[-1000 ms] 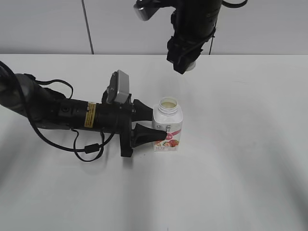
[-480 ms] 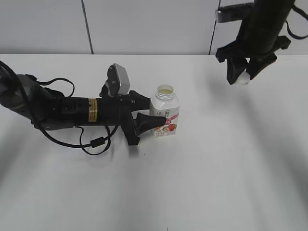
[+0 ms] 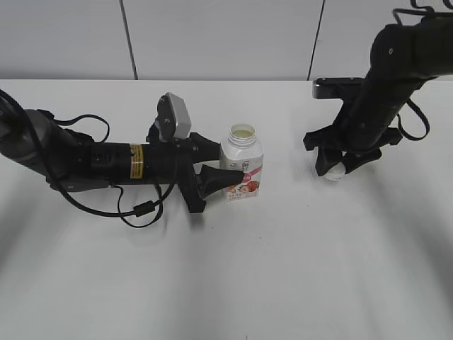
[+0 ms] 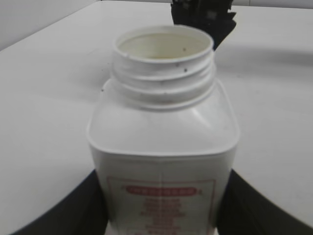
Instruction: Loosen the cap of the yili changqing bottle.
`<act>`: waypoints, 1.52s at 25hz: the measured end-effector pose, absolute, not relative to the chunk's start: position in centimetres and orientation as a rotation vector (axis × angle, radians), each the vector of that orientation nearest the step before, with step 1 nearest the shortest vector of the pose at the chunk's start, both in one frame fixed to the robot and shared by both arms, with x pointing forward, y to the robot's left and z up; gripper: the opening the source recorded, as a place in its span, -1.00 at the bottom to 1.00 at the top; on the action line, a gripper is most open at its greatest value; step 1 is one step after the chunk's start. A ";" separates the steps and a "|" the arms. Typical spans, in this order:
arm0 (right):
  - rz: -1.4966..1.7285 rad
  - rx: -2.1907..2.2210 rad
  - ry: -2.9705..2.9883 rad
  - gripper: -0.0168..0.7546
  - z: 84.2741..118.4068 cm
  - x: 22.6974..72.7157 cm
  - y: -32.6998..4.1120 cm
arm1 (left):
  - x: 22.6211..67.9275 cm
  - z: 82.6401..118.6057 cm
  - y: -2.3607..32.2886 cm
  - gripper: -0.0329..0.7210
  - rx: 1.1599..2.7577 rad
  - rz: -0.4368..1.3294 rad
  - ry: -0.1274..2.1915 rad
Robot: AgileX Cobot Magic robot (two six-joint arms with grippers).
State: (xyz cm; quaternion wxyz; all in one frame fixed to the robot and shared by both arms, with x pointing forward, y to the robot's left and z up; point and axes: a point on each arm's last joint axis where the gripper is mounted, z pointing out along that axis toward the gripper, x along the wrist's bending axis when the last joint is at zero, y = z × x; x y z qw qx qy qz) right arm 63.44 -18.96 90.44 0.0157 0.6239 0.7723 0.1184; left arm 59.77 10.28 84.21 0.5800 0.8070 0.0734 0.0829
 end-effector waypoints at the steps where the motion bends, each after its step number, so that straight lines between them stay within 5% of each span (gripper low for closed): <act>1: 0.367 1.942 2.400 0.05 90.0 63.5 -18.9 | 59.8 84.2 10.3 0.10 1.886 0.194 0.172; 10: 0.377 1.942 2.382 0.09 88.4 64.0 -18.9 | 59.8 84.2 10.3 0.10 1.887 0.194 0.173; 15: 0.378 1.937 2.384 0.63 88.4 64.0 -18.9 | 59.8 84.2 10.3 0.12 1.886 0.190 0.181; 17: 0.377 1.929 2.389 0.70 88.4 64.0 -18.9 | 59.8 84.1 10.3 0.26 1.893 0.188 0.192; 22: 0.405 1.905 2.384 0.70 89.7 63.9 -18.9 | 59.6 83.2 10.6 0.63 1.947 0.155 0.220; 29: 0.450 1.860 2.389 0.63 93.3 63.3 -19.0 | 59.8 83.2 12.4 0.66 1.996 0.123 0.198; 38: 0.558 1.784 2.342 0.59 97.7 62.7 -19.1 | 61.8 87.8 15.6 0.65 2.033 0.312 0.257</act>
